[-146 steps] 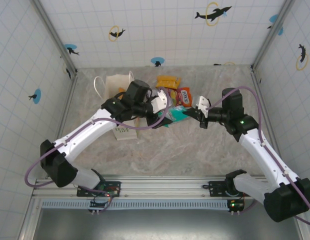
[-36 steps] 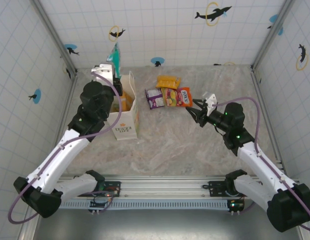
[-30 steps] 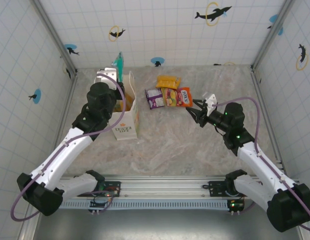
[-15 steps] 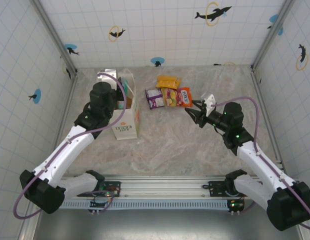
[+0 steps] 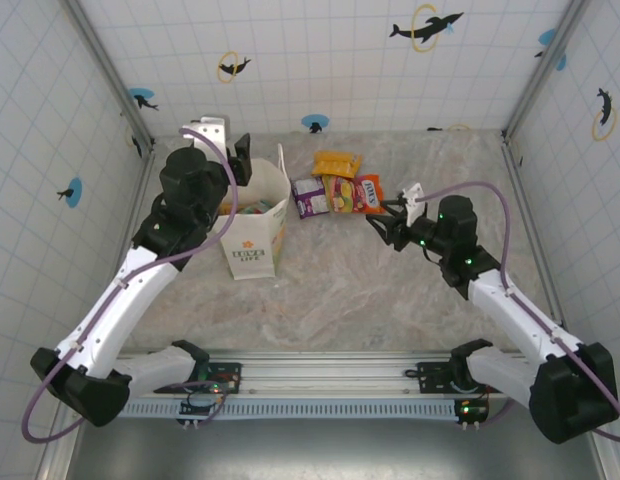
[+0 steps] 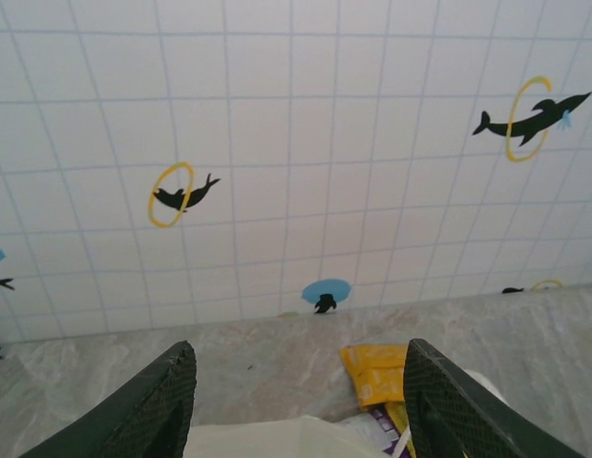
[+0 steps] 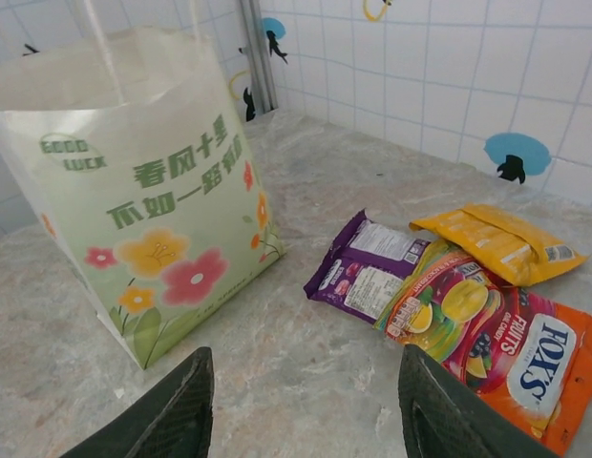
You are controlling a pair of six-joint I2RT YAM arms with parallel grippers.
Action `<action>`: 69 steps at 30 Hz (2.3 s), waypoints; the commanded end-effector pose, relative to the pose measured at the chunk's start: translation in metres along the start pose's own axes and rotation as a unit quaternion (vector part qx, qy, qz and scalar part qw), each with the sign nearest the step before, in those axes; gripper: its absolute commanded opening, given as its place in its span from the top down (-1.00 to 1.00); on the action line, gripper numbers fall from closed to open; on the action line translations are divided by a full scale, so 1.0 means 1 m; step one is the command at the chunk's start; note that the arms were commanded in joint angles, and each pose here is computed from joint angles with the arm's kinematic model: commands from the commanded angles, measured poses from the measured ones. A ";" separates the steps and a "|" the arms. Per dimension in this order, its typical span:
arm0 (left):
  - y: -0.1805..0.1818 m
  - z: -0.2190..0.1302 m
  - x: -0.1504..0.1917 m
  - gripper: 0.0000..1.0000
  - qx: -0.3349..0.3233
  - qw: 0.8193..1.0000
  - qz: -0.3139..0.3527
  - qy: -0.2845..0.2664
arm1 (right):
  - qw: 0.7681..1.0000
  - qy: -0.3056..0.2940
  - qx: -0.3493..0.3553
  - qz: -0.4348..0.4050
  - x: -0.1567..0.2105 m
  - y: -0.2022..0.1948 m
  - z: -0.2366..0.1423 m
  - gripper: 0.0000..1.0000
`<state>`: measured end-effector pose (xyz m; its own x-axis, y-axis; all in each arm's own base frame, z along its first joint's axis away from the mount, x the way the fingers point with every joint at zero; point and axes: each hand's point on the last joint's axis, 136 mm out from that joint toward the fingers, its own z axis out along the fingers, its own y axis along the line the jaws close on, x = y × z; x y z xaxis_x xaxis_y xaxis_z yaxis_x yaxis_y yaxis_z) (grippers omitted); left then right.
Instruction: Place the snacks into the paper bag
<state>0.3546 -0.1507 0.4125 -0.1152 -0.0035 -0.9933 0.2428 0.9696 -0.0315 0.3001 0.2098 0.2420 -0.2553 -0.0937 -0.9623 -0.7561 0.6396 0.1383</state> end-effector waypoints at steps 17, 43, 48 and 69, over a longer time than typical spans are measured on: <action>0.051 0.021 0.045 -0.25 -0.006 0.974 -0.159 0.164 | 0.956 0.162 0.108 0.217 0.018 -0.061 0.066 -0.22; 0.046 0.032 0.053 -0.26 0.017 0.972 -0.164 0.169 | 0.912 0.203 0.160 0.319 0.053 -0.182 0.189 -0.36; 0.042 0.034 0.051 -0.26 0.031 0.972 -0.166 0.165 | 0.893 0.178 0.145 0.387 0.064 -0.202 0.208 -0.37; 0.039 0.043 0.053 -0.26 0.039 0.971 -0.166 0.167 | 0.864 0.131 0.044 0.484 0.105 -0.212 0.266 -0.26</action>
<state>0.3964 -0.1208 0.3465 -0.5159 -0.2148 -0.8293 0.1908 0.9149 -0.3557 0.5828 0.2581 0.0433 -0.8851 0.3393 -0.3184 -0.0406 0.6253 0.7793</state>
